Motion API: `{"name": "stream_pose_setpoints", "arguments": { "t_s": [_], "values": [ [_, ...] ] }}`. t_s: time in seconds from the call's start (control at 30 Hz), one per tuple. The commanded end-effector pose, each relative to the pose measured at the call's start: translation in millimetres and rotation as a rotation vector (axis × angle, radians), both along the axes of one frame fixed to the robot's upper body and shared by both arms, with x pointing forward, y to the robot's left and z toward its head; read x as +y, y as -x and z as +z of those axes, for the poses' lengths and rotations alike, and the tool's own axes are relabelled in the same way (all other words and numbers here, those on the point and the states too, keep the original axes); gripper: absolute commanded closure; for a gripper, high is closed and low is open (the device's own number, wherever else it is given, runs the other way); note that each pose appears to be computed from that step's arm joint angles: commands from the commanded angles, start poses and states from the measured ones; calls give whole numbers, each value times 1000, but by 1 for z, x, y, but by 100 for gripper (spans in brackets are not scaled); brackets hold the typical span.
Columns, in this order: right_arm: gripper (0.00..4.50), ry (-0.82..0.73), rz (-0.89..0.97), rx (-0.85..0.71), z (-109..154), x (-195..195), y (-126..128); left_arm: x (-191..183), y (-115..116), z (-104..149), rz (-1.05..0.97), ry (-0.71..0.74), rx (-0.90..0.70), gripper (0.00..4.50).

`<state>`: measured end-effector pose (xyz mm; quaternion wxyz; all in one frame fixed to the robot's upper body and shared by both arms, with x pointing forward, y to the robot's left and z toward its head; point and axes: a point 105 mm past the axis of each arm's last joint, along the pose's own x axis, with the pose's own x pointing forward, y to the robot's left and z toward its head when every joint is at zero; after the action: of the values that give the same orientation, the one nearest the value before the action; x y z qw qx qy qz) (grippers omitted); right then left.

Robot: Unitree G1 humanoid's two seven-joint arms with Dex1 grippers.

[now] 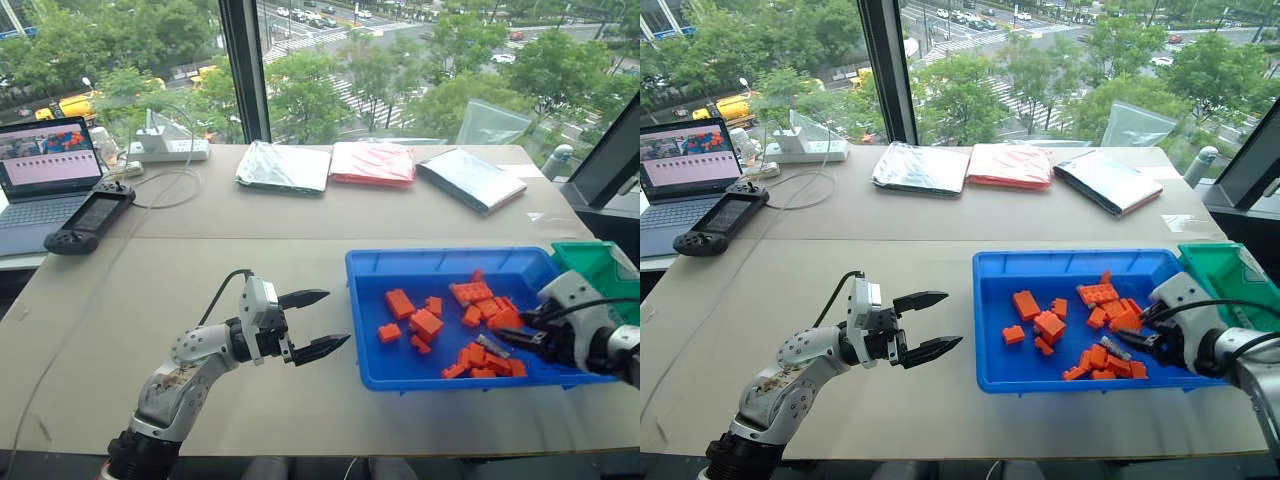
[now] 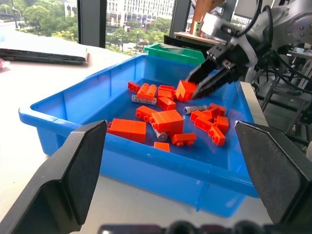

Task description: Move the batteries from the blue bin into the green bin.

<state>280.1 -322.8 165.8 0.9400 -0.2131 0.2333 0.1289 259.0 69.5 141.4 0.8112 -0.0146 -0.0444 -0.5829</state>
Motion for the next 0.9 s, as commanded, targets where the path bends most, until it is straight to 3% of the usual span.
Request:
{"name": "stream_pose_setpoints", "arguments": {
  "t_s": [0.03,0.23,0.3,0.33,0.47,0.57,0.7,0.8,0.9],
  "values": [
    [249,60,-66,-29,0,-13,-6,-4,4,8,-18,11,-43,0],
    [249,71,-89,-44,-5,-14,-12,-4,3,9,-13,9,-46,0],
    [148,79,-110,-68,-1,-19,-14,-4,3,8,-13,10,-46,0],
    [137,95,-113,-82,3,-21,-14,-5,3,8,-13,10,-45,0],
    [2,107,-105,-107,13,-20,-15,-5,2,8,-12,13,-44,0],
    [2,117,-92,-117,19,-18,-15,-6,1,8,-12,15,-43,0],
    [2,30,78,-113,29,17,-8,-6,1,9,-11,16,-43,0],
    [2,15,224,30,12,41,9,-6,2,8,-9,15,-42,0],
    [2,12,249,136,-6,45,17,-7,2,8,-8,15,-41,0]
  ]
}}
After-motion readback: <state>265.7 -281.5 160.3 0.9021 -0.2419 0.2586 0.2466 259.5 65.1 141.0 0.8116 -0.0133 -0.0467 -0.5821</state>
